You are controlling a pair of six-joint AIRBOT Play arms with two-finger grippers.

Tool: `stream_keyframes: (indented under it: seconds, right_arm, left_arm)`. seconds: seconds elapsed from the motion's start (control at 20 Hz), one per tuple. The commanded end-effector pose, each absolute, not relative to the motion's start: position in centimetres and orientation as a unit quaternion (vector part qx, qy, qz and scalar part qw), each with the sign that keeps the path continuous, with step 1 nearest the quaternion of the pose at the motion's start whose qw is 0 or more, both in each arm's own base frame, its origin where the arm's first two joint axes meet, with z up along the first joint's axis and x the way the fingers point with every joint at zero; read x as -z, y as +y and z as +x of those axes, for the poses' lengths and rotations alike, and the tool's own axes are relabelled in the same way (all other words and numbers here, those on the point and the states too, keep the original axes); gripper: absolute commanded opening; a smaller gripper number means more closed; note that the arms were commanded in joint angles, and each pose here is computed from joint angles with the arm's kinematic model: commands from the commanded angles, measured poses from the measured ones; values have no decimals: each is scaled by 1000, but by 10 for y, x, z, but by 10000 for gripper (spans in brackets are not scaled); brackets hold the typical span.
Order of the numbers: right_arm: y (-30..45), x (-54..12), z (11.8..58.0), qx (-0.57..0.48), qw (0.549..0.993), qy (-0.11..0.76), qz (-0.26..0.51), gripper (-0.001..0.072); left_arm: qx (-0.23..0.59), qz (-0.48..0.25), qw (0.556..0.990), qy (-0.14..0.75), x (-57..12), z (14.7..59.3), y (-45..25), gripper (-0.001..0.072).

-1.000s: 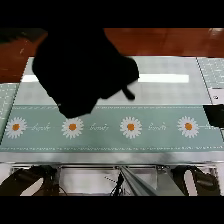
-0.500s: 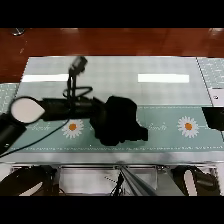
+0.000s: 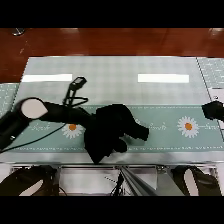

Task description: Fold the shirts.

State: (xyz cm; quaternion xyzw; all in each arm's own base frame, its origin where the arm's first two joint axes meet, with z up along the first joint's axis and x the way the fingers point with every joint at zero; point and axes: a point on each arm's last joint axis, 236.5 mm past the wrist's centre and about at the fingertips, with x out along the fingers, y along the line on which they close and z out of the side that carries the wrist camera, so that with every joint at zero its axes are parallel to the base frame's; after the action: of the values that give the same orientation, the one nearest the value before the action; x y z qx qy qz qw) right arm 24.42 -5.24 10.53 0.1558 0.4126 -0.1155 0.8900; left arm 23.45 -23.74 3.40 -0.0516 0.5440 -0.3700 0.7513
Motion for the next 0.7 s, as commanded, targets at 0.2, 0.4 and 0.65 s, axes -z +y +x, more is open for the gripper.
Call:
stream_keyframes:
  seconds: [0.2,0.4,0.65]
  right_arm:
    - [2,15,214,41,788,551,273,624]
    - [42,40,217,-12,769,534,353,624]
    - [50,43,206,-25,754,554,351,624]
  left_arm:
    - [156,-172,702,674,32,174,-89,703]
    - [248,-325,651,639,47,160,-162,684]
    - [260,-298,651,648,72,159,-197,573]
